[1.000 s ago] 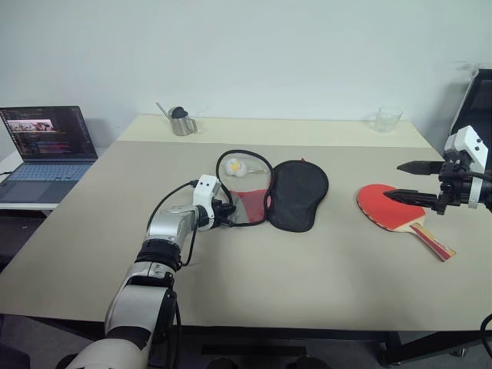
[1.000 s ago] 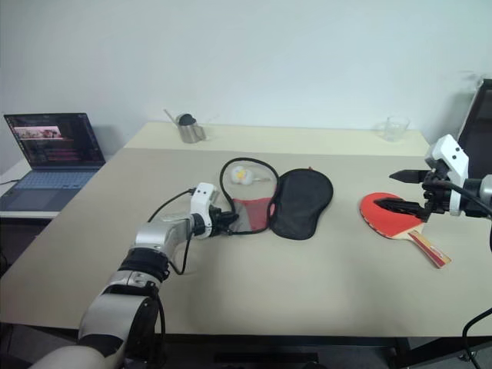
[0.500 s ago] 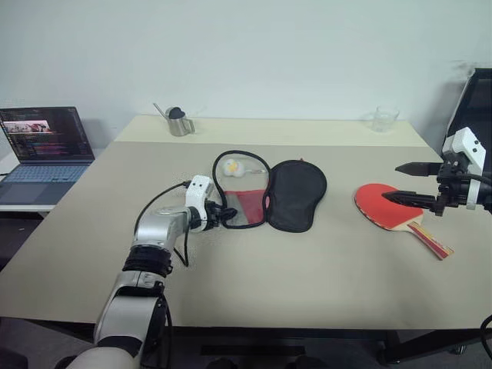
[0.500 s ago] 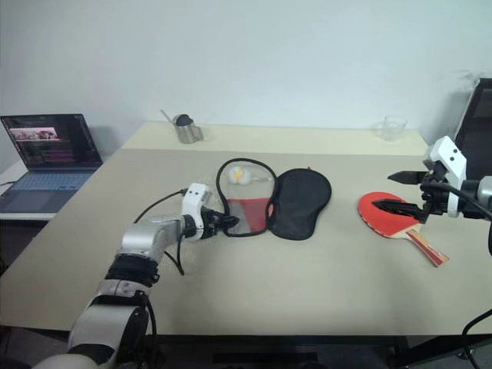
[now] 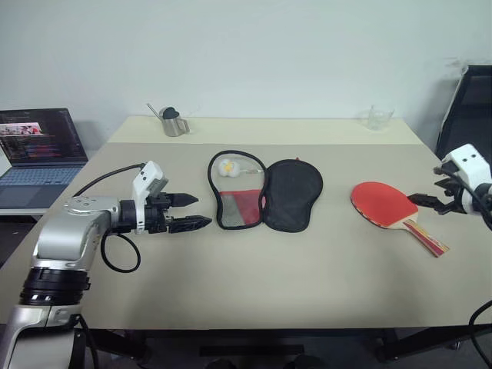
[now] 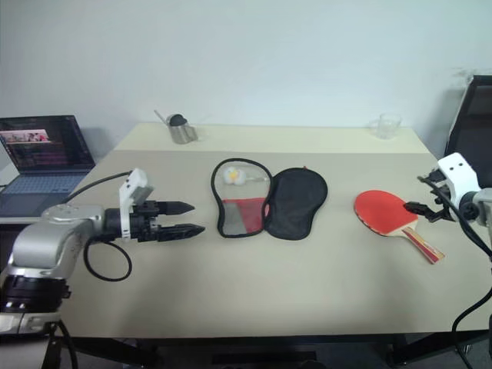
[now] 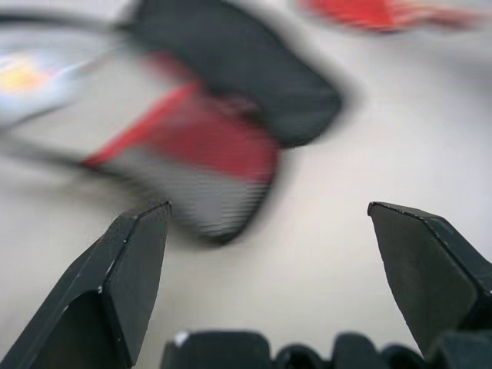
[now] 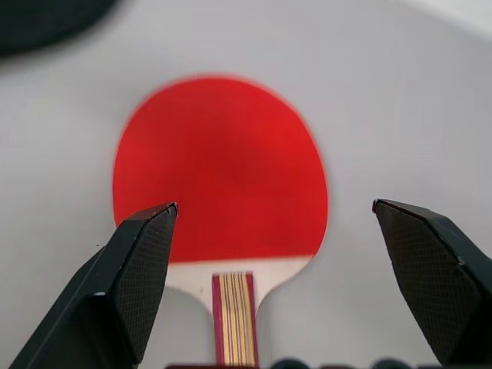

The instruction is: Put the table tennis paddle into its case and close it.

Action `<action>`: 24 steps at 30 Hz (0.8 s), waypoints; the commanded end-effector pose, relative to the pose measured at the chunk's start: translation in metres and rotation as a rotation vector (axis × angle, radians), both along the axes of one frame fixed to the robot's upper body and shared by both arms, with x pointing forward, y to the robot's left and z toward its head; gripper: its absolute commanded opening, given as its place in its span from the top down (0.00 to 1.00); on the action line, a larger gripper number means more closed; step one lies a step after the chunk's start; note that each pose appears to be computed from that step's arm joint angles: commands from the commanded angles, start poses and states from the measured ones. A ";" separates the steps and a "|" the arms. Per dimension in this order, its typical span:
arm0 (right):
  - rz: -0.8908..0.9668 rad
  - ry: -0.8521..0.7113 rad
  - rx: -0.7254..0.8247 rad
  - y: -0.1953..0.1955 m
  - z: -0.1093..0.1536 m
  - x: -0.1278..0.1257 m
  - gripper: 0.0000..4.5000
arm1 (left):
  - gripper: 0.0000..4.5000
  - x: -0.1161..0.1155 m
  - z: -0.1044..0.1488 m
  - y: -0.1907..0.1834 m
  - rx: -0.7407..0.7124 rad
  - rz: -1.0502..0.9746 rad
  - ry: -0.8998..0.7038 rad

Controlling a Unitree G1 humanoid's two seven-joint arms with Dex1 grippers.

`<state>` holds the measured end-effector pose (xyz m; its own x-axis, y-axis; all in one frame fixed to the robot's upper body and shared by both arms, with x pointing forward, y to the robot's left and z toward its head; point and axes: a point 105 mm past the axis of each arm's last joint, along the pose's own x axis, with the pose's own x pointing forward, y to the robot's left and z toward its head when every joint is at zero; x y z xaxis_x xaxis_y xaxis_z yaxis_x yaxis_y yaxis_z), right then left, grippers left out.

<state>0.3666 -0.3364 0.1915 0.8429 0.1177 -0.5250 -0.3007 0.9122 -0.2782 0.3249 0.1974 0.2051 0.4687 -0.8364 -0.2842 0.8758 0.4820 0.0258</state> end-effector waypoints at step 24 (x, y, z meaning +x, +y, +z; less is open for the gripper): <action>-0.063 0.269 -0.006 -0.020 -0.042 0.000 0.00 | 0.01 -0.015 0.028 -0.028 -0.047 -0.104 -0.079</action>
<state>0.3630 -0.3564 0.1349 0.6533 0.0638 -0.7544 -0.2952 0.9390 -0.1763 0.3155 0.1702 0.2205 0.3985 -0.8878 -0.2301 0.9150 0.4021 0.0329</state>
